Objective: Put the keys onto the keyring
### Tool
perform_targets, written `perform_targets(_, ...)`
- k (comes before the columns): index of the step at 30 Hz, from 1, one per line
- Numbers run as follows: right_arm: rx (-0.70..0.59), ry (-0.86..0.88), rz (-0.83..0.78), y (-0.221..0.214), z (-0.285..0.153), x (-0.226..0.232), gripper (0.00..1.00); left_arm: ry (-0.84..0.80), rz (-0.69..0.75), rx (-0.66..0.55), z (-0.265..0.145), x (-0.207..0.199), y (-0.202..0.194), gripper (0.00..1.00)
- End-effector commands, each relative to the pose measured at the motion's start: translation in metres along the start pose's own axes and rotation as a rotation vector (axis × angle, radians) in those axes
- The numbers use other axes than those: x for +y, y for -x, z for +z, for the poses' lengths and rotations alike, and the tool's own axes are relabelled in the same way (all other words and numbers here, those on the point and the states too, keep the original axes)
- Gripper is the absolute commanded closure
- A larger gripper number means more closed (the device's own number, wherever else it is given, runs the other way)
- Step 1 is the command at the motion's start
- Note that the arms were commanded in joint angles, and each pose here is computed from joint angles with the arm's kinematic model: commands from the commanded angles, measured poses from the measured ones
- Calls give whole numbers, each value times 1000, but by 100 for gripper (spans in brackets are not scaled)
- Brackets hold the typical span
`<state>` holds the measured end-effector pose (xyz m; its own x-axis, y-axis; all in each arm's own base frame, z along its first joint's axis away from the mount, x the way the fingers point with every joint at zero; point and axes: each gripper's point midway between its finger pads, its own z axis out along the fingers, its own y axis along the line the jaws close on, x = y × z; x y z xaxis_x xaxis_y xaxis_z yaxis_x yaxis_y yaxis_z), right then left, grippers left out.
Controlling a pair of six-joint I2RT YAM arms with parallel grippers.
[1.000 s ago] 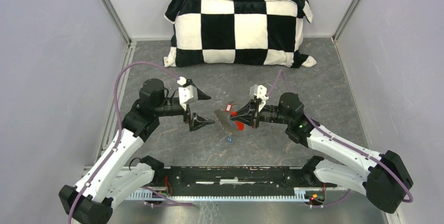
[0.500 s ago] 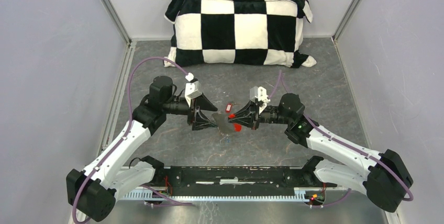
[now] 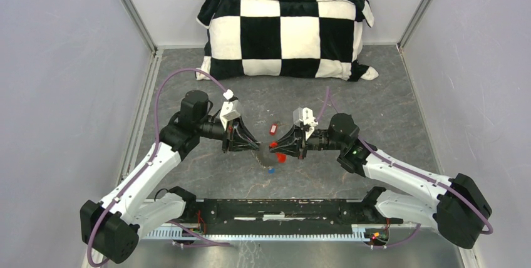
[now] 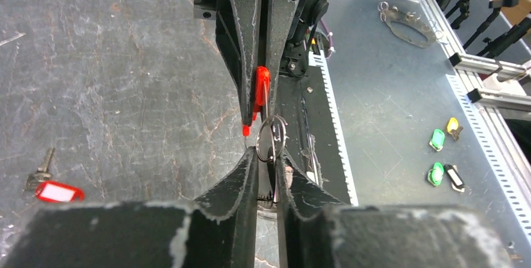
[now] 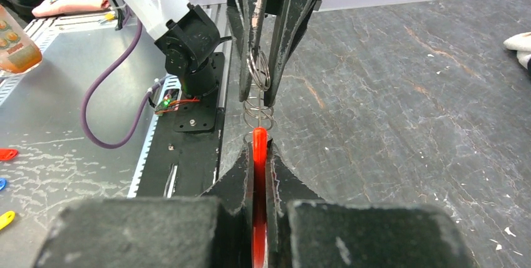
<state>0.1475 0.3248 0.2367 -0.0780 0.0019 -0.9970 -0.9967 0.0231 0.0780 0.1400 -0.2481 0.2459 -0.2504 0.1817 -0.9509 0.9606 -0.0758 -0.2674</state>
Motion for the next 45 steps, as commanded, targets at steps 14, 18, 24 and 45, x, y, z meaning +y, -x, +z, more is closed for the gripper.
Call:
perform_targets(14, -76, 43, -58, 23, 3, 12, 83, -77, 72, -25, -3, -11, 23, 89)
perform_targets(18, -87, 54, -130, 38, 1, 15, 59, -130, 158, 1, -6, -20, 12, 98)
perform_targets(24, -99, 102, -286, 77, 4, 20, 49, -169, 288, 38, -12, -31, -1, 98)
perform_targets(45, 77, 240, -336, 52, 46, 42, 41, -174, 431, 110, -18, -35, -17, 98)
